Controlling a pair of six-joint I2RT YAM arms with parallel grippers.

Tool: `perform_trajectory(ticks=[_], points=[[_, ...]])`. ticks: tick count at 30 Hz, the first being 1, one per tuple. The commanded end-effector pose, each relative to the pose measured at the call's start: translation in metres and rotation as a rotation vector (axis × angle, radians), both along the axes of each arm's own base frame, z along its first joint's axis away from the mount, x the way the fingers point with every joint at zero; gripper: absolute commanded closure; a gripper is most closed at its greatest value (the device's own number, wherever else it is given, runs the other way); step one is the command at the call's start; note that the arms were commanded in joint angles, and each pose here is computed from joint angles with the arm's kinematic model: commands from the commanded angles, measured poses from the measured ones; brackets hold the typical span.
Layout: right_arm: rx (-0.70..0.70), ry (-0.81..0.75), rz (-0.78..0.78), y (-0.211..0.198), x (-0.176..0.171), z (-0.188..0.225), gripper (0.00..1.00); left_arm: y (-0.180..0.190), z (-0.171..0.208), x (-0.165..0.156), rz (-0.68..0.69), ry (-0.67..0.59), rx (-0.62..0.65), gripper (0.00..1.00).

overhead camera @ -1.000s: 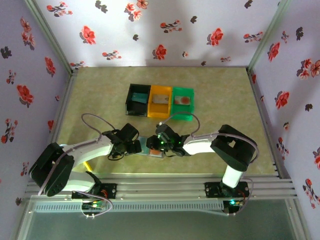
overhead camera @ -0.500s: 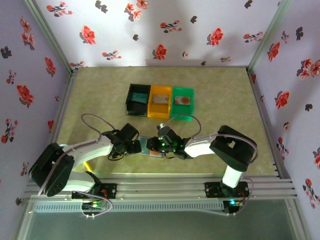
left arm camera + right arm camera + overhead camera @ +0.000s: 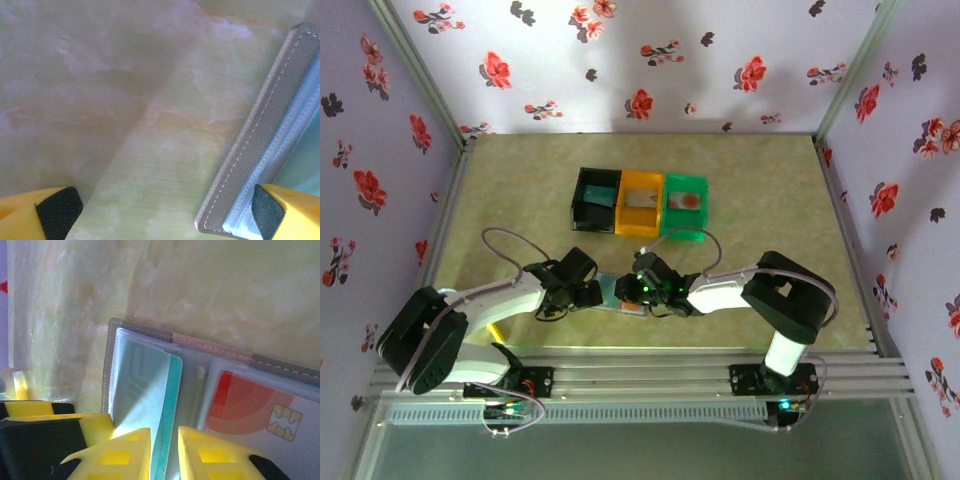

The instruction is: Take the credit cards out of the card holder

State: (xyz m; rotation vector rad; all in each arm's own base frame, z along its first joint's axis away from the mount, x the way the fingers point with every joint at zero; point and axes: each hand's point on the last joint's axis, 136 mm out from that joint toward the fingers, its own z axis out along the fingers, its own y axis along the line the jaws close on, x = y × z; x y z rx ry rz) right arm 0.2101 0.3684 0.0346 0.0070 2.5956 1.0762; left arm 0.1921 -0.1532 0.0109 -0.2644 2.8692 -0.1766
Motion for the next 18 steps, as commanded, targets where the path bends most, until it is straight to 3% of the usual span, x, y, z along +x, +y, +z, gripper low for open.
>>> perform_trajectory(ticks=[1,13,18], points=[[-0.063,0.022,-0.018,-0.009,-0.002,-0.019,0.77,-0.004,-0.033,-0.021,0.006,0.092,-0.046,0.06],[0.023,0.042,0.001,-0.001,-0.006,-0.023,0.78,-0.006,-0.036,-0.021,0.011,0.092,-0.062,0.06],[-0.044,0.057,-0.035,-0.016,-0.005,-0.027,0.78,-0.005,-0.036,-0.023,0.012,0.093,-0.066,0.06]])
